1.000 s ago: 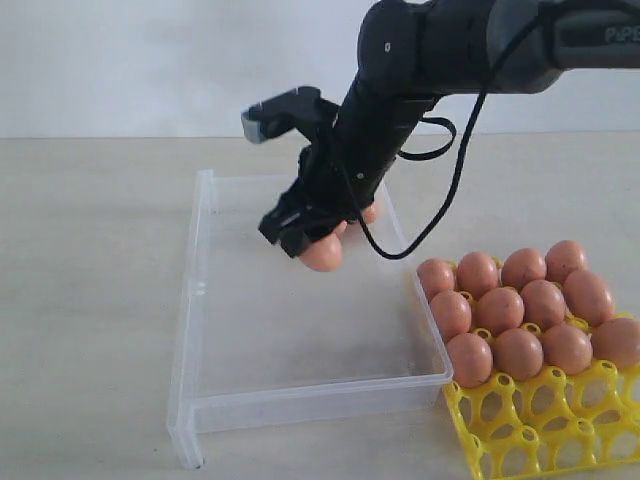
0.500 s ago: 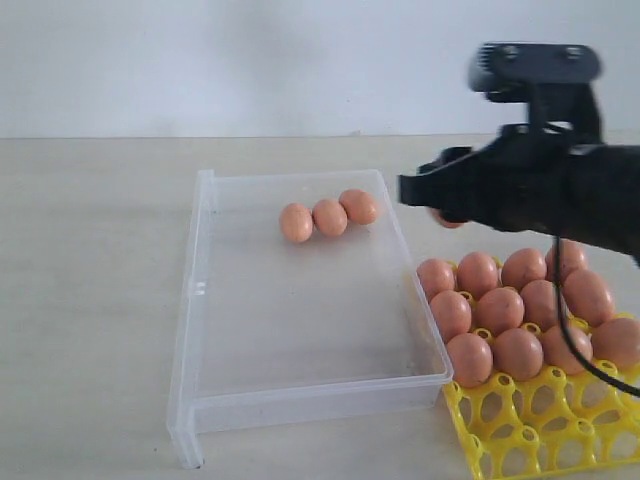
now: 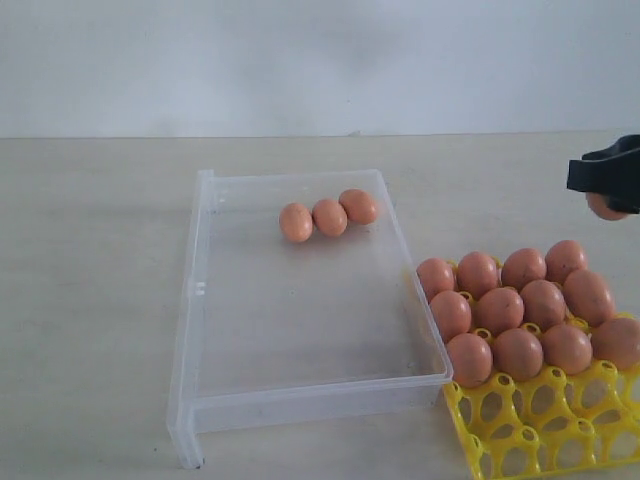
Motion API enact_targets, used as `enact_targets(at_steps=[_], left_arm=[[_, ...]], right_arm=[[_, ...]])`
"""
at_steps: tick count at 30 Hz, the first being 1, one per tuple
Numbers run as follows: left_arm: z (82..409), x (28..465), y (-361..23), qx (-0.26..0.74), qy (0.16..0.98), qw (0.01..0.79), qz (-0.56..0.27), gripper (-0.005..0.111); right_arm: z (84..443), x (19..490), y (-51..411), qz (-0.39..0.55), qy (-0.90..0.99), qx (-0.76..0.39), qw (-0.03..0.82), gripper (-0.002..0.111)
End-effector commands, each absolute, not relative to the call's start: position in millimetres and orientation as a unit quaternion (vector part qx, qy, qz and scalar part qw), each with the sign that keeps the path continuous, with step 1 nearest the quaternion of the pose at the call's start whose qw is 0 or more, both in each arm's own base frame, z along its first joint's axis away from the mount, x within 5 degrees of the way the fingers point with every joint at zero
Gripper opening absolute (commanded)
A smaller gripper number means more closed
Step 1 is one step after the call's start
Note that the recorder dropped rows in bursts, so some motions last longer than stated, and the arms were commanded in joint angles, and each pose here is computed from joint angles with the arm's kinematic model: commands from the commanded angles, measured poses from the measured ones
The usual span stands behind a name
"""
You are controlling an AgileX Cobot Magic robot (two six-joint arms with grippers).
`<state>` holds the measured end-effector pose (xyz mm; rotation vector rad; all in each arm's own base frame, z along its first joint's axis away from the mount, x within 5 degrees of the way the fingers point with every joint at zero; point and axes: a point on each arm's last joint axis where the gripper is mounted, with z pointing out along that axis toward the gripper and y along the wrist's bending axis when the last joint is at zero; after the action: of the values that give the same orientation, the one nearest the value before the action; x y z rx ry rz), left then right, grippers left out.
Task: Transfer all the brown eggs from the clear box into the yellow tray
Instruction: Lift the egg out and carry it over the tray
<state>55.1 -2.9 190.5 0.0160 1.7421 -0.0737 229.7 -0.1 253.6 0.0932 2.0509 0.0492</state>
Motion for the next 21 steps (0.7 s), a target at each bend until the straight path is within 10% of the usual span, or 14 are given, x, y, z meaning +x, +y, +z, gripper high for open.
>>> enact_targets(at_steps=[1, 13, 21], left_arm=[[190, 55, -3, 0.006, 0.764, 0.645, -0.032, 0.004], [190, 55, -3, 0.006, 0.764, 0.645, -0.032, 0.004], [190, 55, -3, 0.006, 0.764, 0.645, -0.032, 0.004]], right_arm=[[284, 241, -5, -0.03, 0.806, 0.008, 0.591, 0.0], [343, 290, -14, 0.141, 0.662, 0.246, 0.694, 0.0], [338, 339, 43, 0.35, 0.701, -0.062, 0.618, 0.0]])
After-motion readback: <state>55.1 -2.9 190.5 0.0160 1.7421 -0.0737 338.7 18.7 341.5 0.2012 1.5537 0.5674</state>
